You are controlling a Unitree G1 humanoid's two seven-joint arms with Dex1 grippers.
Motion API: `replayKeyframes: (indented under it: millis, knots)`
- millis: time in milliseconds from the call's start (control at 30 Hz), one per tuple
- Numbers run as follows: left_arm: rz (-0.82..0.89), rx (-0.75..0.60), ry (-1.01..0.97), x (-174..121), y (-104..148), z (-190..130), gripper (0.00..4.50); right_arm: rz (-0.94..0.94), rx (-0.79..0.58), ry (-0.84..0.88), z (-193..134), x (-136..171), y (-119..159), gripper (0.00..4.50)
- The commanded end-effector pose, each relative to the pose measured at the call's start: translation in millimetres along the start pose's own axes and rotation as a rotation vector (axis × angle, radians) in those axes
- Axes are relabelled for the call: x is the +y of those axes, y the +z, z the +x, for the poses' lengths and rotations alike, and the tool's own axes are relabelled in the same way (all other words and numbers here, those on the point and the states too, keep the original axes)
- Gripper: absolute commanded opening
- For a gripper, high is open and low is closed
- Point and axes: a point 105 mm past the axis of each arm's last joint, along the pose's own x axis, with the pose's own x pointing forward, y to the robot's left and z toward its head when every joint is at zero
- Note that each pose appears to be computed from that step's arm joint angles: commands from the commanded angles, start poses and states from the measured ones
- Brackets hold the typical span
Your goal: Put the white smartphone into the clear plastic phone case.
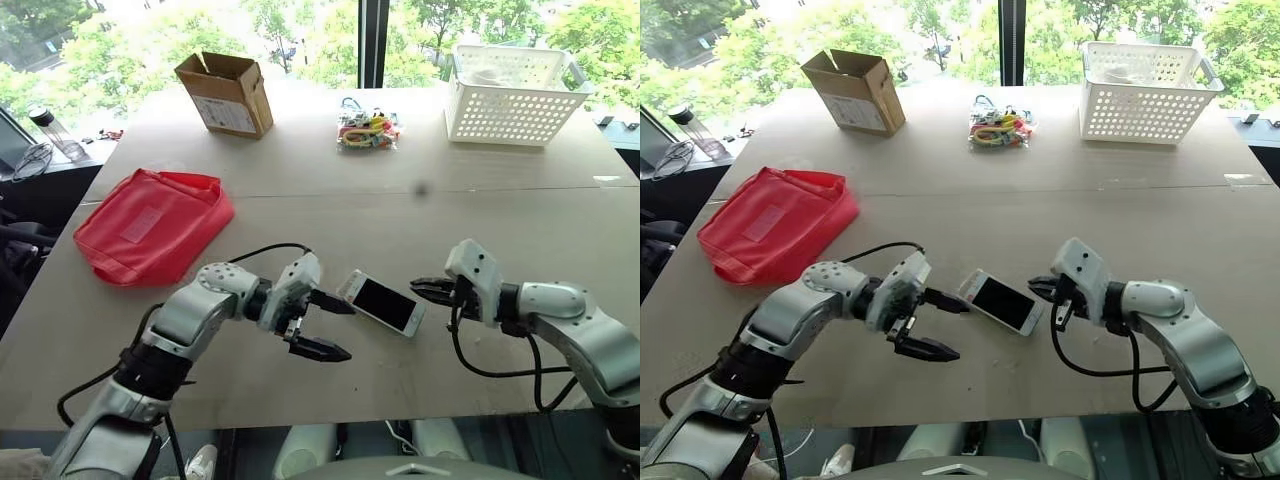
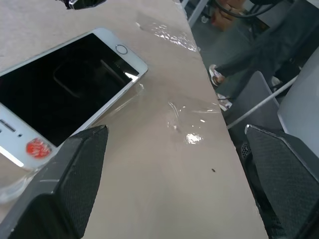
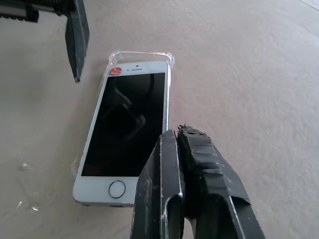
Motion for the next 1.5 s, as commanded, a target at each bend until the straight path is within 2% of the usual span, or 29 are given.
replayKeyframes:
  millis: [33, 100, 200, 333, 433, 567, 700, 800, 933, 1133, 1333, 1500]
  knots:
    - [-0.006, 0.056, -0.042, 1.6, -1.3, 6.9, 4.50, -0.017, -0.021, -0.053, -12.4, 0.5, 8.0, 0.07]
    - [-0.037, 0.074, -0.049, 2.8, -0.1, 11.9, 4.50, -0.009, -0.022, -0.065, -15.4, 2.5, 8.3, 0.07]
    - [0.006, 0.094, -0.019, 12.4, -3.0, 23.5, 4.50, -0.005, -0.006, -0.076, -18.7, 6.0, 4.8, 0.07]
    - [0.073, -0.023, 0.070, 36.9, 17.5, 49.6, 4.50, 0.008, 0.011, -0.125, -26.0, 5.9, -0.1, 0.07]
    - [0.103, -0.074, 0.114, 52.8, 27.5, 54.6, 4.50, 0.001, 0.019, -0.149, -30.0, 1.9, -1.3, 0.07]
    - [0.129, -0.101, 0.108, 55.2, 32.4, 59.2, 4.50, -0.015, 0.029, -0.185, -35.0, -8.9, -0.2, 0.07]
    - [0.140, -0.130, 0.115, 48.8, 31.7, 43.3, 4.50, -0.042, 0.047, -0.185, -35.3, -16.5, 0.9, 0.07]
    - [0.181, -0.205, 0.170, 37.7, 35.0, 18.4, 4.50, -0.077, 0.066, -0.213, -33.6, -31.2, -1.2, 0.07]
    - [0.256, -0.335, 0.378, 32.4, 42.9, -18.6, 4.50, -0.096, 0.029, -0.218, -22.4, -46.9, 6.3, 0.07]
    - [0.260, -0.317, 0.628, 24.5, 20.2, -61.9, 4.50, -0.114, -0.009, -0.075, 19.8, -44.9, 19.6, 0.07]
    - [0.230, -0.306, 0.729, 15.6, 6.8, -70.3, 4.50, -0.105, 0.086, 0.014, 63.6, -44.8, 6.9, 0.07]
    - [0.224, -0.317, 0.764, 12.3, 8.7, -67.4, 4.50, -0.083, 0.252, 0.118, 81.0, -31.1, -26.6, 0.07]
